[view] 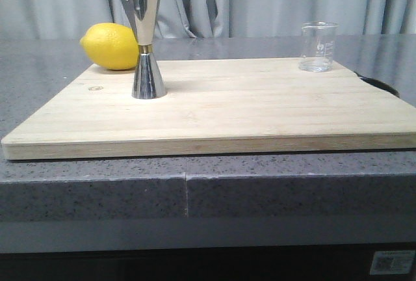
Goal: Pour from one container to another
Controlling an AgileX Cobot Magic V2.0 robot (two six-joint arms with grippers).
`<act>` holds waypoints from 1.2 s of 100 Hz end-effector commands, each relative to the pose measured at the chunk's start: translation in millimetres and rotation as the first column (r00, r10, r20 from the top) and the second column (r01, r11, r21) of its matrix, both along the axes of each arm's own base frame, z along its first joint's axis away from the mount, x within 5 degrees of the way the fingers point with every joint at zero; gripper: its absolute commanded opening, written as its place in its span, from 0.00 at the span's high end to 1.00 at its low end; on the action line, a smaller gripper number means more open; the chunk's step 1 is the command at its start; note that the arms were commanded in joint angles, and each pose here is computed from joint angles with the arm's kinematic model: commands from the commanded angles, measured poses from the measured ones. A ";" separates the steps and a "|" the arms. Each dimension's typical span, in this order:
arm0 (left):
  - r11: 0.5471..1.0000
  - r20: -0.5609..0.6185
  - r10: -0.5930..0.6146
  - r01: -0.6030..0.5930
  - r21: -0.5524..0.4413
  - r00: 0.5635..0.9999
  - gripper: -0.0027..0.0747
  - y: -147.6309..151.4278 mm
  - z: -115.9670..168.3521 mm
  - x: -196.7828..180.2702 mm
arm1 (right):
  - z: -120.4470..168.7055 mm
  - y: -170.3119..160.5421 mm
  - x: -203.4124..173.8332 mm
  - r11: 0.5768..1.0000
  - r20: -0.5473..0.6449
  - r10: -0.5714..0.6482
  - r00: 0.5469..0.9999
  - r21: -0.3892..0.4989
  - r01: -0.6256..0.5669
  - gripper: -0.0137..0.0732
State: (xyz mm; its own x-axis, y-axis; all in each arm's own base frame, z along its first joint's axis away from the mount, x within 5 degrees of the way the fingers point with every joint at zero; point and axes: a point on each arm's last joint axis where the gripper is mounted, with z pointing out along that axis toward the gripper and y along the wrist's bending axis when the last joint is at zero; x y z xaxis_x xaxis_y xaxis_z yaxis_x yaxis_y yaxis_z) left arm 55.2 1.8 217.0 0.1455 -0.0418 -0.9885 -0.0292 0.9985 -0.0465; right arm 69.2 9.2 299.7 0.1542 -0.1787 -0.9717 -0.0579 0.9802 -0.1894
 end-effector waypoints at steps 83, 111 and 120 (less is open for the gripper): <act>1.000 0.063 -0.006 0.007 -0.009 0.998 0.99 -0.5 -2.3 -1.3 | -2.2 -17.0 -1.4 0.980 -0.078 -0.180 0.981 0.067 0.185 0.92; 1.000 0.063 -0.006 0.007 -0.009 0.998 0.99 -0.5 -2.3 -1.3 | -9.9 -13.5 -20.4 0.983 0.058 -0.154 0.986 0.112 0.147 0.92; 1.000 0.063 -0.006 0.007 -0.009 0.998 0.99 -0.5 -2.3 -1.3 | -23.8 -12.9 -22.8 0.980 0.078 -0.143 0.987 0.147 0.130 0.92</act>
State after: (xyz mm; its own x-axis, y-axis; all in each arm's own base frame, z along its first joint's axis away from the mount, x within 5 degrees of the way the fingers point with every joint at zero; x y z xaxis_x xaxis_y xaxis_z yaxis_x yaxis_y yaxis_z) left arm 55.2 1.8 217.0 0.1455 -0.0431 -0.9884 -0.0290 0.9984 -0.0478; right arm 50.4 -4.8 269.6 0.1079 -0.0704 -0.9917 0.0927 0.9939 -0.0605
